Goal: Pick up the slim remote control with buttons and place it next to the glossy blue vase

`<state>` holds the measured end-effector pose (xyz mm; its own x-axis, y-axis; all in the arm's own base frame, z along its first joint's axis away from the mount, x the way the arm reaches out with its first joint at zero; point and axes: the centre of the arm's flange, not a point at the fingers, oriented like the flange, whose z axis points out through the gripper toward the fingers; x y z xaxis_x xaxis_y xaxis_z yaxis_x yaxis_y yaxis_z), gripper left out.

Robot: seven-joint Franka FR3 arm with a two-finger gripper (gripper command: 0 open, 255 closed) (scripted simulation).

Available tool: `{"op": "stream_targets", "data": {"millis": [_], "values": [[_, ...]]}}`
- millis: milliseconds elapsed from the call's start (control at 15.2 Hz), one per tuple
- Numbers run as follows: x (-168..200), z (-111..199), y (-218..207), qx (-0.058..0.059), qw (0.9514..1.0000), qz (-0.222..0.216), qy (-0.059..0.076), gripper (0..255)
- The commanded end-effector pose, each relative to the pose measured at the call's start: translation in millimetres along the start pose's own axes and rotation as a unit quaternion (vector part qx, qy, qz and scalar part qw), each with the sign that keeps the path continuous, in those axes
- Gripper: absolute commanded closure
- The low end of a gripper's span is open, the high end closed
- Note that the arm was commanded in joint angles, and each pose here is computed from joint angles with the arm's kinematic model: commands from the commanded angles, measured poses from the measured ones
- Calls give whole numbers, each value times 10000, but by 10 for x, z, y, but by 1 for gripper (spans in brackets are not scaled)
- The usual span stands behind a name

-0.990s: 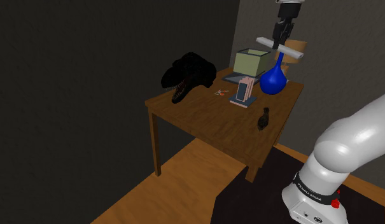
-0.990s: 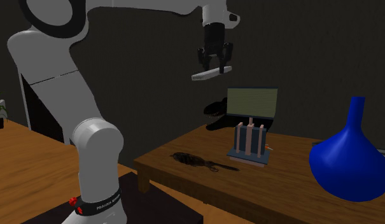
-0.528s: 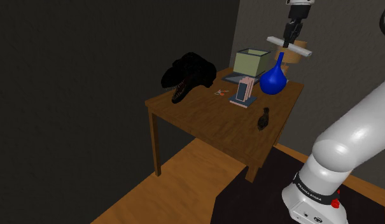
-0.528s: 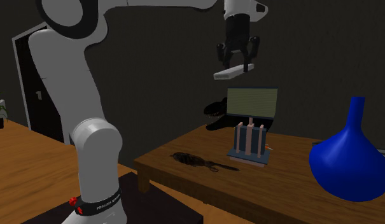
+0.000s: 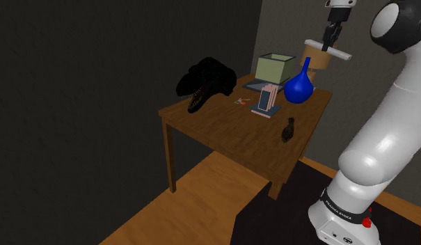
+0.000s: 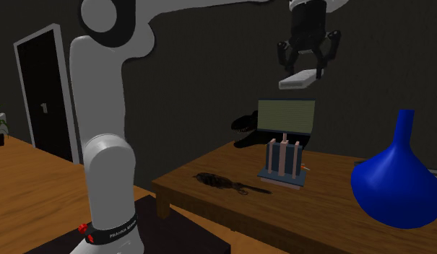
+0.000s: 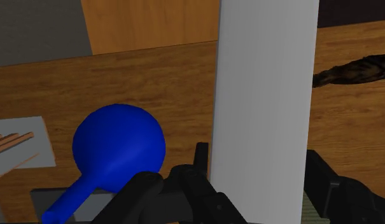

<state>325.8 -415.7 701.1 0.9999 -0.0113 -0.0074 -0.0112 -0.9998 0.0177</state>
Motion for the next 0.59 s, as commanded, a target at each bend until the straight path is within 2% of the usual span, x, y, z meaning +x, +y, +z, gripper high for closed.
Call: {"op": "stream_targets", "data": {"millis": [0, 330, 528], "values": [[-9, 4, 269, -10, 10000, -18, 1, 255], [-85, 15, 956, -10, 10000, -18, 1, 255], [-84, 174, 953, -10, 10000, -18, 1, 255]]}}
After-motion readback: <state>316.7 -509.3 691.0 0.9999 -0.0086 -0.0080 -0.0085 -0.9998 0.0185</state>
